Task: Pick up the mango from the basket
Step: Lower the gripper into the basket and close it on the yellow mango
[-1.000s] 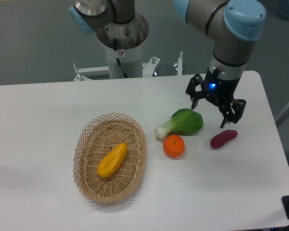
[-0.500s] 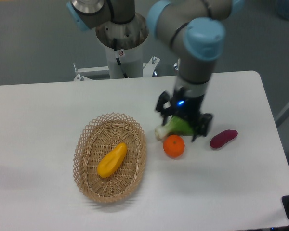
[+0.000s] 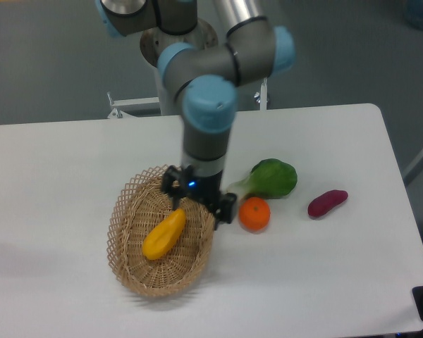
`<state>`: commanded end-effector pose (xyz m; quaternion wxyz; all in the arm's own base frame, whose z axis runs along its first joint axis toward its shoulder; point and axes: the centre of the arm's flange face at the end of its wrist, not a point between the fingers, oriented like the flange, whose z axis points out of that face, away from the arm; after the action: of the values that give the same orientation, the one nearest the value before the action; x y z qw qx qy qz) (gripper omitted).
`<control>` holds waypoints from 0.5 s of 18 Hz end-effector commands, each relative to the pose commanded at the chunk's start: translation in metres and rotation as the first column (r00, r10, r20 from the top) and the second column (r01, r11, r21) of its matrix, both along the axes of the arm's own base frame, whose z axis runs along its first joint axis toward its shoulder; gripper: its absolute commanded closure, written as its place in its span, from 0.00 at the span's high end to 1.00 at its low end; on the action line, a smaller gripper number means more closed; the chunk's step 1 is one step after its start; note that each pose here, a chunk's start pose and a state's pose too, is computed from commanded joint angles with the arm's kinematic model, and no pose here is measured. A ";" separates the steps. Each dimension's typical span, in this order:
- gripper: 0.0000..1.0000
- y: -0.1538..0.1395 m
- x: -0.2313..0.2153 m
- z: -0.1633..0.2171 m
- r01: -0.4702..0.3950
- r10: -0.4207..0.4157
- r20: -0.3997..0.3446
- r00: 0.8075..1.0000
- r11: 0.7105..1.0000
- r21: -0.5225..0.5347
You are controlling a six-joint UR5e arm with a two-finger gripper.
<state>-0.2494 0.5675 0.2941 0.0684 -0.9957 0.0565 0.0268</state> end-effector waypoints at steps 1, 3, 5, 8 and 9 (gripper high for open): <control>1.00 0.005 0.009 -0.003 0.016 -0.016 -0.013 1.000 1.000 -0.010; 1.00 0.011 0.015 -0.015 0.028 -0.028 -0.013 1.000 0.999 -0.015; 1.00 0.018 0.021 -0.025 0.043 -0.043 -0.019 0.999 0.999 -0.015; 1.00 0.020 0.029 -0.046 0.056 -0.056 -0.021 0.998 0.998 -0.020; 1.00 0.021 0.030 -0.053 0.053 -0.053 -0.023 0.998 0.998 -0.019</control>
<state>-0.2195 0.5881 0.2414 0.0593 -0.9941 0.0838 0.0361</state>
